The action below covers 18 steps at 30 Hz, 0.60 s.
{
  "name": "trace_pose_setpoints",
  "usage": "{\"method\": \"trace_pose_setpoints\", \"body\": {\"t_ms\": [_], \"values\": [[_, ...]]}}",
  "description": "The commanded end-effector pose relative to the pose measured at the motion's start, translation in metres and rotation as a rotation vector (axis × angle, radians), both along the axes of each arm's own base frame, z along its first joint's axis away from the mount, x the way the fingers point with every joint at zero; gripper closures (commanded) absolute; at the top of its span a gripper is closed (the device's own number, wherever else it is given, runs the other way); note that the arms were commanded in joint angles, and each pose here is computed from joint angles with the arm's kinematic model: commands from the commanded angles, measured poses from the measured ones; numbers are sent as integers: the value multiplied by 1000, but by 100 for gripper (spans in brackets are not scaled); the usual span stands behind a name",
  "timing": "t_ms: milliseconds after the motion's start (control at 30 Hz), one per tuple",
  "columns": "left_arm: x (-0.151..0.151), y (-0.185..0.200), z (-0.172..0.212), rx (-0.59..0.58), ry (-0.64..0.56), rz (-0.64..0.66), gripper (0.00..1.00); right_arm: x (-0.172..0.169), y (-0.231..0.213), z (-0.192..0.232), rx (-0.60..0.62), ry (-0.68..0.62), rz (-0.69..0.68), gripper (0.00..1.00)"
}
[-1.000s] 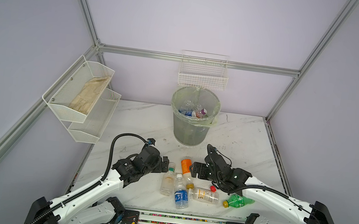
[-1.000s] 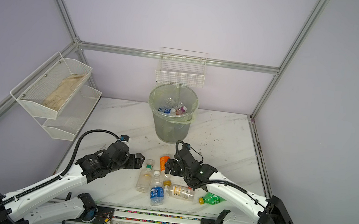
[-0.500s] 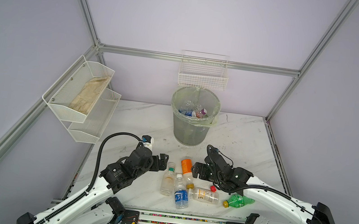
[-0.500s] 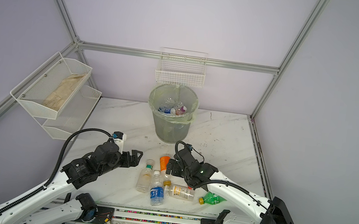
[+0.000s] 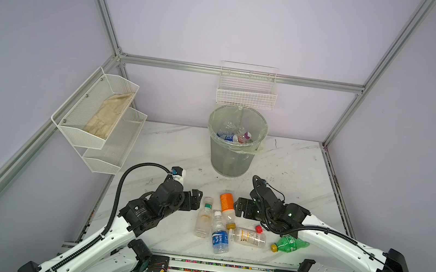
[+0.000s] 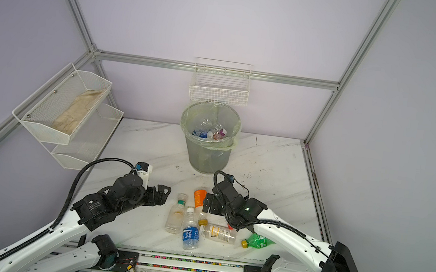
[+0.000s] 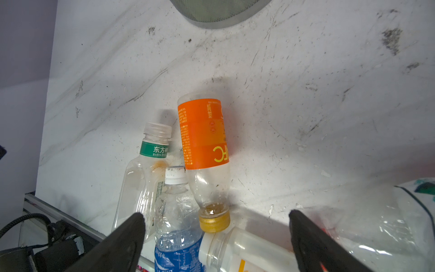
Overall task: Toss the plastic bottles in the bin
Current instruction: 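Lower the right gripper toward the orange-label bottle, then close the right gripper on the orange-label bottle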
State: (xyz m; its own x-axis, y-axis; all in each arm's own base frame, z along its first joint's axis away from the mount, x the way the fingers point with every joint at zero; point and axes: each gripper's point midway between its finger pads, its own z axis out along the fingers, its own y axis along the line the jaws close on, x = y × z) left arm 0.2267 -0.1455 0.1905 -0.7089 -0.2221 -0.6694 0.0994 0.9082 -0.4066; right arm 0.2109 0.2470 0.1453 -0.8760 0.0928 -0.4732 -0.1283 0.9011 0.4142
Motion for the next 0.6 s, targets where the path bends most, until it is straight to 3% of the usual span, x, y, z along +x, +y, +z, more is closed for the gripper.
{"method": "trace_pose_setpoints", "body": {"t_ms": [0,400,567], "values": [[-6,-3,15,-18,-2,-30,8,-10,-5,7,-24,3,51,3],[-28,-9,-29,-75,166,-33,9,-5,24,-18,-24,38,125,6],[-37,-12,-50,-97,219,-27,9,6,46,-40,-86,58,130,8]]}}
